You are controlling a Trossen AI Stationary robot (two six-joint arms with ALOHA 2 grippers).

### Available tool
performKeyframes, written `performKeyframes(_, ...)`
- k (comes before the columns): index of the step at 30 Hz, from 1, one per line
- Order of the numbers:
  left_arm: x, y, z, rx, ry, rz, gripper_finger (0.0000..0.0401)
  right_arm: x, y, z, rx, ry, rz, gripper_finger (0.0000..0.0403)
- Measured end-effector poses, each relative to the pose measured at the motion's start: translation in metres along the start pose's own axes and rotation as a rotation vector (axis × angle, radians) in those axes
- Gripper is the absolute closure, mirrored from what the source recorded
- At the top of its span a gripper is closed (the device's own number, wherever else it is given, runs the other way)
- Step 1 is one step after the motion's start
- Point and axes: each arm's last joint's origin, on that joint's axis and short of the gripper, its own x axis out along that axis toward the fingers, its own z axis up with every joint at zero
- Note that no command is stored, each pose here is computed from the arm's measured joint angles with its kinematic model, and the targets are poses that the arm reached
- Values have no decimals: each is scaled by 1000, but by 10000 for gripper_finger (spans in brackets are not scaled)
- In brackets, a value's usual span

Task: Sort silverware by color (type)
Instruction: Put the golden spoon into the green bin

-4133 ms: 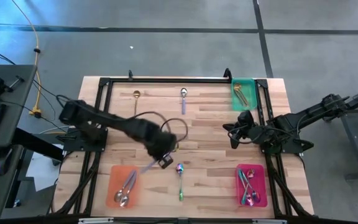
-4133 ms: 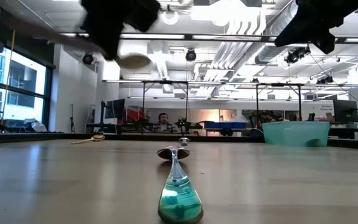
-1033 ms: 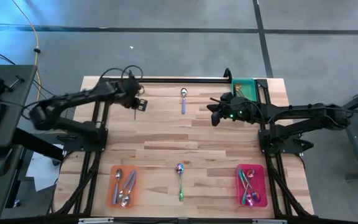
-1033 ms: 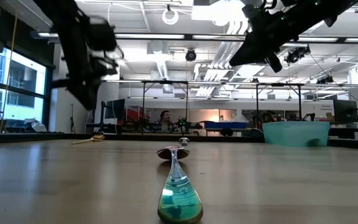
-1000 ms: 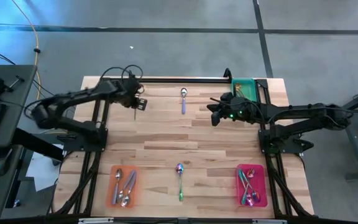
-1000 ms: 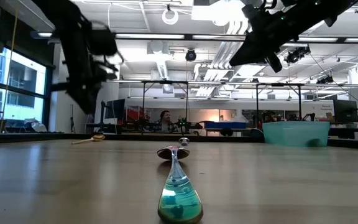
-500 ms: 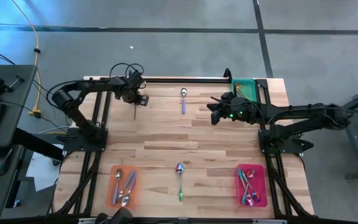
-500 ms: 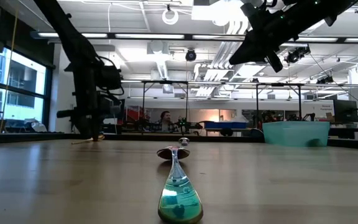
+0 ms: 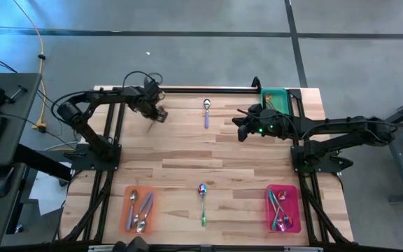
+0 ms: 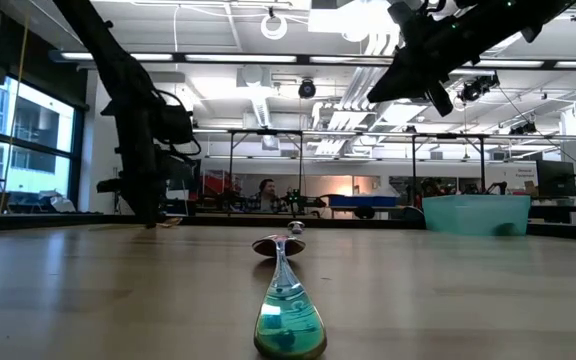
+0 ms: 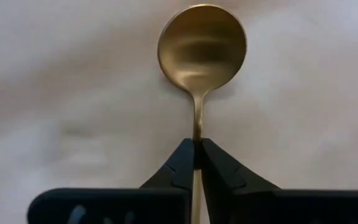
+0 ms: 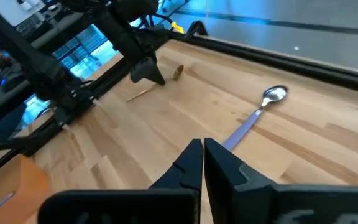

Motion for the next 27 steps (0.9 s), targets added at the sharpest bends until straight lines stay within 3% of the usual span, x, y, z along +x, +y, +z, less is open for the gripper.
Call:
performKeyframes(2,-7,-8,-4,10,6,-66,397,0,1,0,0,16,24,402)
performKeyframes(12,-37,-58,-18,-40,-351,-622,399,4,16,-6,24,32,146,399)
performKeyframes(19,-72,-103,-27,-23,-604,-1006,400,33,34,-17,142,5,298,329)
performKeyframes(22,-82,-118,-34,-32,-664,-1089,400,47,37,-22,203,-15,321,287)
performKeyframes(27,-85,-131,-45,-61,-667,-1115,400,65,41,-25,268,-109,369,244)
